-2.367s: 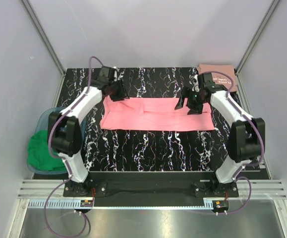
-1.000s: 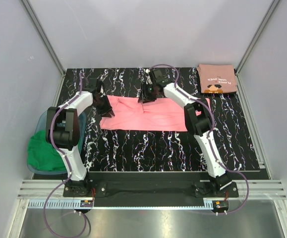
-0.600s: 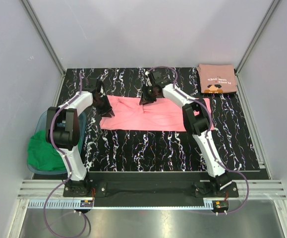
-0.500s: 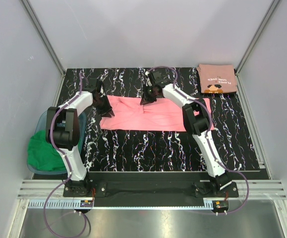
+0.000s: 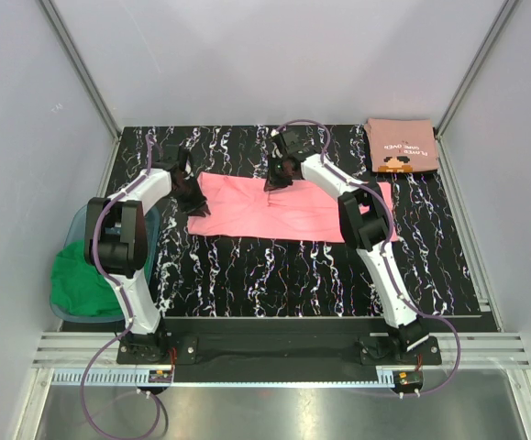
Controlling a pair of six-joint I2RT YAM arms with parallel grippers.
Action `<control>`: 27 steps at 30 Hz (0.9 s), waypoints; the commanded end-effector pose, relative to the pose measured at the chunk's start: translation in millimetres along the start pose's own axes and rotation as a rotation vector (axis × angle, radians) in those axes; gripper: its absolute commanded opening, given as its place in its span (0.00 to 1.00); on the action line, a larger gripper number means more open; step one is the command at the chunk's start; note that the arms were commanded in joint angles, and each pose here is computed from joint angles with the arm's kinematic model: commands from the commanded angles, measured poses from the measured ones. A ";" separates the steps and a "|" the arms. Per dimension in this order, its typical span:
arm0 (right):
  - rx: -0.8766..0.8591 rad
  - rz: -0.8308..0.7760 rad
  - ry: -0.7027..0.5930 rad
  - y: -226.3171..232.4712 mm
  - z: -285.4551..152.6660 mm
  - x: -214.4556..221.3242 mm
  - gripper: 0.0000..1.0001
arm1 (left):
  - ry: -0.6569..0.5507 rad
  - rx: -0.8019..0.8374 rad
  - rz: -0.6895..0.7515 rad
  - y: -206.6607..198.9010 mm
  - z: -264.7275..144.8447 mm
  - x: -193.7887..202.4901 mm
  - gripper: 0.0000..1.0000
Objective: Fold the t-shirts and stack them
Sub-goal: Fold the tshirt
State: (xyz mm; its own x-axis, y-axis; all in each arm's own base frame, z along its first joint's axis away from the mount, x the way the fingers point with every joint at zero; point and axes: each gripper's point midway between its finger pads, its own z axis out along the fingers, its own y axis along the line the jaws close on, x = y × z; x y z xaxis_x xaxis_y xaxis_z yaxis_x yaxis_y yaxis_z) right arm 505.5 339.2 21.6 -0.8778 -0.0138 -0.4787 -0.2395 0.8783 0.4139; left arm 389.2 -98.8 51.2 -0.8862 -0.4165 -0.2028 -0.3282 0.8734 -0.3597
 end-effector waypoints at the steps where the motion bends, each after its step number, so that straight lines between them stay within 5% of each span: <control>1: 0.051 -0.008 -0.080 2.8 -30.6 -25.3 0.16 | -0.043 -0.005 -0.004 1.3 -5.9 -9.6 0.24; 12: 0.030 -0.012 -0.119 11.5 -42.9 -36.0 0.18 | -0.034 -0.041 -0.004 11.8 -2.2 -6.3 0.23; 21: 0.262 -0.035 -0.099 -35.1 -49.1 -29.6 0.15 | -0.029 -0.071 0.000 22.6 -0.8 -1.7 0.22; 27: 0.247 -0.082 -0.128 -27.0 -71.4 -43.7 0.56 | -0.101 -0.069 0.031 17.9 -18.1 -13.8 0.21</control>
State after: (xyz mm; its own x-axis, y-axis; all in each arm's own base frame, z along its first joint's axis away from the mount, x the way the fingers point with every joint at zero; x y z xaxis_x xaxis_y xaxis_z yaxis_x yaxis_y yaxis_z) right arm 509.8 295.1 26.6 -0.8563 -0.0323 -0.5155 -0.1681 0.9612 0.2189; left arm 379.1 -82.0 36.7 -0.8842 -0.4217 -0.2007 -0.3566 0.8872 -0.2928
